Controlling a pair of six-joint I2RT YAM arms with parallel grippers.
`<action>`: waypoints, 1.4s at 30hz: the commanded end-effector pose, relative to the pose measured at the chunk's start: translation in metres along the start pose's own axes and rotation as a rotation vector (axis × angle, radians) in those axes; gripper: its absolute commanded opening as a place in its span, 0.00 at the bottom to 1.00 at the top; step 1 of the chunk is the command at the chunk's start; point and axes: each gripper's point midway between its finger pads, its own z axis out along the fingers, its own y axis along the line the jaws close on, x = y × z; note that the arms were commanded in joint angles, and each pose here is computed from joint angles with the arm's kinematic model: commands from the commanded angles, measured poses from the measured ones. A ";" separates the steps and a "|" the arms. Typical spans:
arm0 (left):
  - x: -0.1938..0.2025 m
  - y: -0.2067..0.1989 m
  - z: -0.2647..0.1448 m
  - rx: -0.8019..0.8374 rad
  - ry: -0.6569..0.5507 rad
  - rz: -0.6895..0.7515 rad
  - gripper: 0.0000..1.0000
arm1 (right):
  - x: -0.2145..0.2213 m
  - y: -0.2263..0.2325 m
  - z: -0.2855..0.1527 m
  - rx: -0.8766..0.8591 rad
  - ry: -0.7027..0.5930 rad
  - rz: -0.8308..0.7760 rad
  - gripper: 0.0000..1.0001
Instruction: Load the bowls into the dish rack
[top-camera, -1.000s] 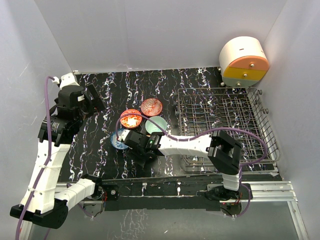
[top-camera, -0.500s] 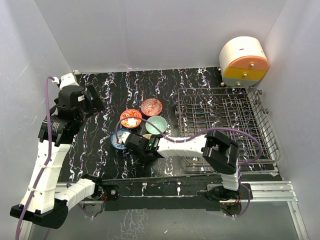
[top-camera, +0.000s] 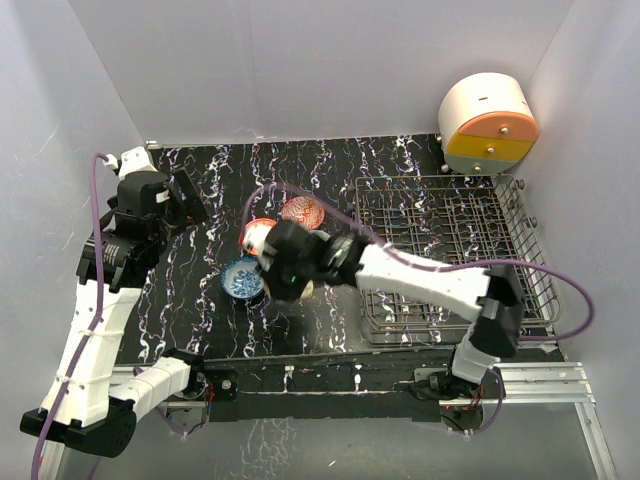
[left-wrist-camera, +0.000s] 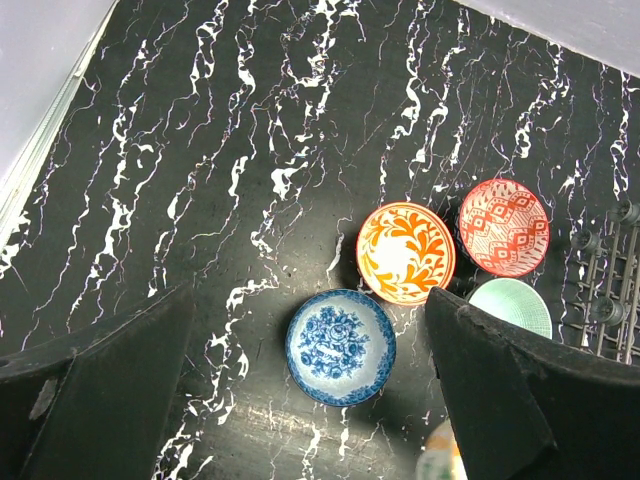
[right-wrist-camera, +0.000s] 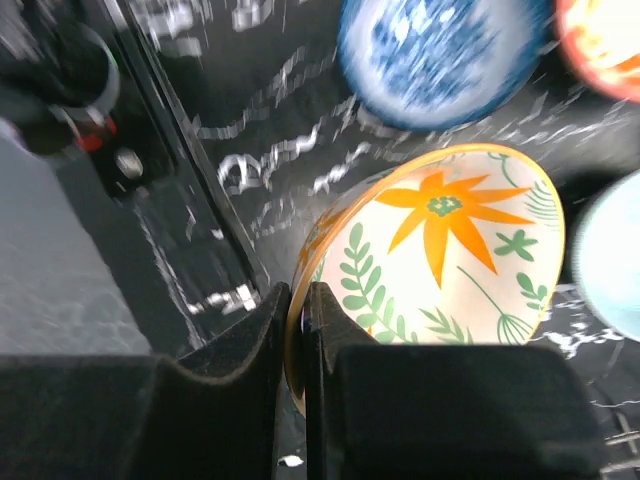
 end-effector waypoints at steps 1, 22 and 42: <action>-0.010 -0.001 -0.007 0.006 -0.023 0.001 0.96 | -0.092 -0.055 -0.105 -0.059 -0.363 0.197 0.08; -0.013 -0.014 0.005 0.030 -0.002 0.020 0.96 | 0.003 -0.298 -0.183 -0.307 -0.853 0.852 0.08; -0.015 -0.030 0.028 0.038 0.016 0.030 0.96 | 0.047 -0.365 -0.129 -0.359 -0.964 1.093 0.09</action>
